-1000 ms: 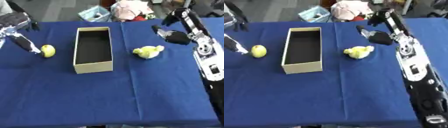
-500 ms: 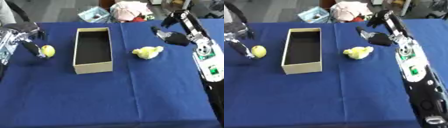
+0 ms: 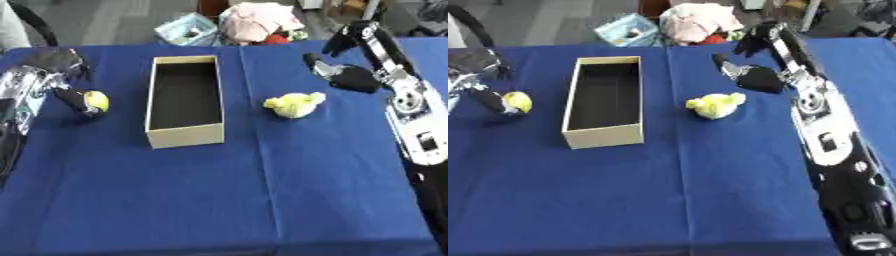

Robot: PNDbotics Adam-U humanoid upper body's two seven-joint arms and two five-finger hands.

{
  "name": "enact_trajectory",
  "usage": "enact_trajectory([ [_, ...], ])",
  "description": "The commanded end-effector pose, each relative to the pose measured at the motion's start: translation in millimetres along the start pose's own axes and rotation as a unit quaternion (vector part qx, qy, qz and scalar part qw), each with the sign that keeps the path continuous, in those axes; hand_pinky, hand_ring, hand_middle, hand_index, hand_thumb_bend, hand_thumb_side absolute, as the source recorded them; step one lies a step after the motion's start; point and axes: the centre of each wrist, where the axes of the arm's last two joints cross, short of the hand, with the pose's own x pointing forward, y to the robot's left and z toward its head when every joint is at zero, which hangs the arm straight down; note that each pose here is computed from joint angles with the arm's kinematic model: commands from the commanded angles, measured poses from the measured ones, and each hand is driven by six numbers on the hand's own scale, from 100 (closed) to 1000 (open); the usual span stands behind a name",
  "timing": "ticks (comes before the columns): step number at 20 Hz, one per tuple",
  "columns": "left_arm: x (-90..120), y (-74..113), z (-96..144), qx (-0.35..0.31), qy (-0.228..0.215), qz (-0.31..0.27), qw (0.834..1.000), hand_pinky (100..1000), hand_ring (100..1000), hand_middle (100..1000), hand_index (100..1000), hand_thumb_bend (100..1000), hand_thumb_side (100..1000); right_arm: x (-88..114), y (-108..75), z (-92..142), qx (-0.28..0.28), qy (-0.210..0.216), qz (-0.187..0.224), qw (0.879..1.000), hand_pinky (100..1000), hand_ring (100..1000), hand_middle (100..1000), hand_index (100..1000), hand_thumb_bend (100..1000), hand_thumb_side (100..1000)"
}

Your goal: Pick up objects on the table and place them in the box.

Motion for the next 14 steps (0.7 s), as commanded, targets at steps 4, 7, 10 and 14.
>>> enact_trajectory([
  [4, -5.7, 10.0, -1.4, 0.005, 0.010, -0.003, 1.000, 604, 528, 530, 633, 728, 339, 4.9, -7.3, -5.1, -0.006, -0.011, 0.005, 1.000, 673, 551, 513, 537, 399, 508],
  [7, -5.9, 5.9, -1.5, -0.008, 0.010, -0.001, 1.000, 601, 521, 523, 625, 689, 314, 4.8, -7.3, -5.2, -0.006, -0.010, 0.005, 1.000, 673, 551, 513, 537, 397, 509],
  [10, -6.9, 2.3, -1.2, -0.016, 0.011, 0.002, 1.000, 588, 507, 508, 607, 623, 271, 4.7, -6.9, -5.2, -0.006, -0.010, 0.004, 1.000, 673, 551, 513, 537, 397, 510],
  [14, -8.7, -1.7, -0.8, -0.024, 0.015, 0.005, 1.000, 565, 475, 477, 569, 515, 219, 4.5, -6.7, -5.3, -0.007, -0.009, 0.004, 1.000, 673, 551, 513, 536, 395, 511],
])
